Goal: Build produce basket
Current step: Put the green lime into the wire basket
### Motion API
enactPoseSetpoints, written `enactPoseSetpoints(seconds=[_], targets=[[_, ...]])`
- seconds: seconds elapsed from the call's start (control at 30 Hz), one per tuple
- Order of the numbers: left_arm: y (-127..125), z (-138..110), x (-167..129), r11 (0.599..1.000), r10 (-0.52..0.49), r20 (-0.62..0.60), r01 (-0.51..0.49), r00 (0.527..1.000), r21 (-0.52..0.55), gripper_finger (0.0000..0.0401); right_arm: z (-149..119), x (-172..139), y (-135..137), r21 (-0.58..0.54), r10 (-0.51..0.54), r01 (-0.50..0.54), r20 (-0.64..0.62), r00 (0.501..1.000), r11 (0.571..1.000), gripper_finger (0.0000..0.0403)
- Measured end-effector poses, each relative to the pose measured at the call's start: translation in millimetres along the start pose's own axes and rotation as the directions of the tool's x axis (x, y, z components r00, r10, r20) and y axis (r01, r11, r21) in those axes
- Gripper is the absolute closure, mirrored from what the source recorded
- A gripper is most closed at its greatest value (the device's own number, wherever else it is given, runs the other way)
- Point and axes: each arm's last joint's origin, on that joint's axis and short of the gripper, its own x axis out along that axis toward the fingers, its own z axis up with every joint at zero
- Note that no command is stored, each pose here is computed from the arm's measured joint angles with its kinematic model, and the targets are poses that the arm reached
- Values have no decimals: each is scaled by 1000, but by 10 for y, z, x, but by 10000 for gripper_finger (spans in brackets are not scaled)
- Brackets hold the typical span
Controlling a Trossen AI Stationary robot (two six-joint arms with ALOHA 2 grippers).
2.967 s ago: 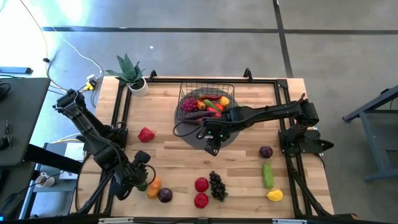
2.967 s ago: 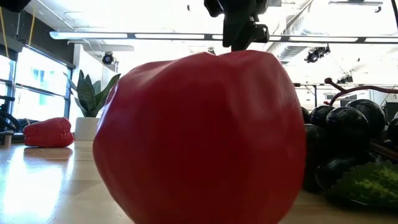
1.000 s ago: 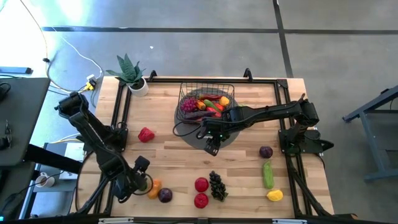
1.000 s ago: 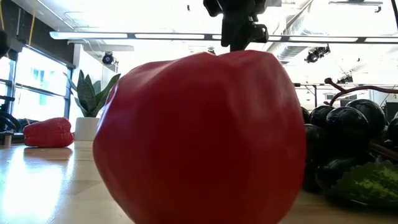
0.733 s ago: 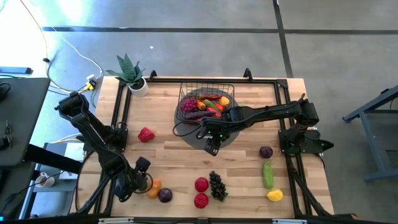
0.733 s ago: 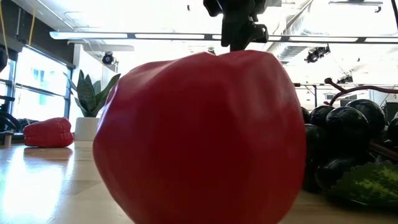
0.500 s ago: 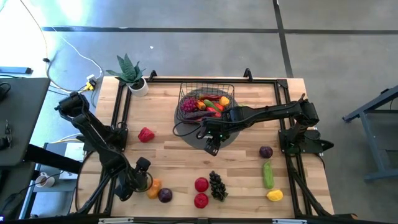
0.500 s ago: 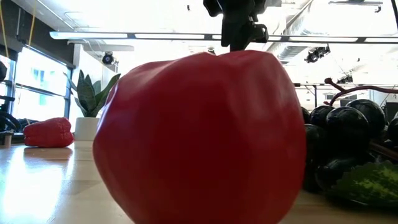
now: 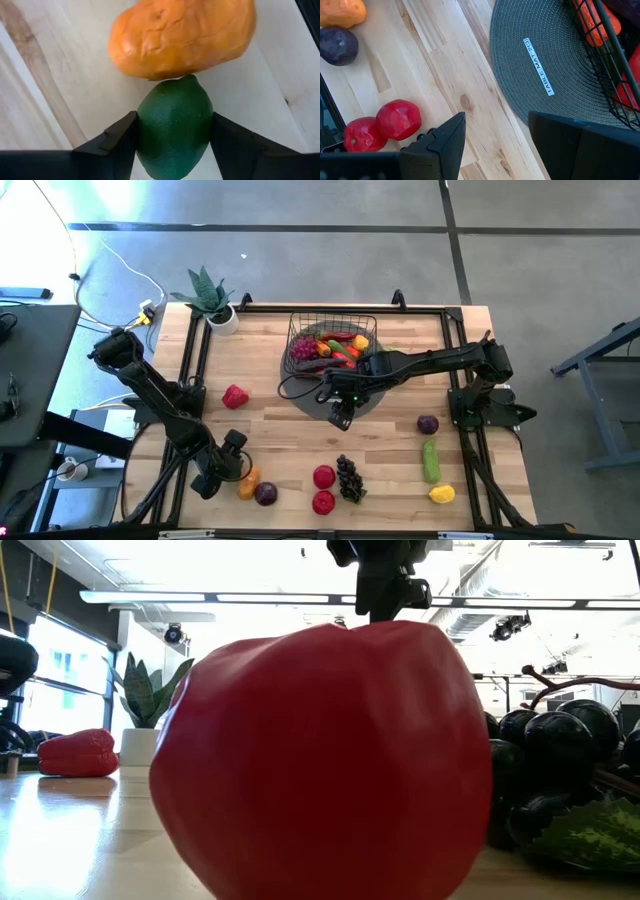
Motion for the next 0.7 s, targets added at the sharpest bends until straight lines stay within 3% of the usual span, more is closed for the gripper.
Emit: enactPoseSetpoints(seconds=[0.37,0.7], targets=[[202,-5,-70,994,5,-49,-11,999,-109,219,0,0,0,1,0,0,0,1000,1000,206],[485,-14,-483,974,163,99,-144,982,-174,219,7,0,5,0,5,-5,8,1000,1000,206]])
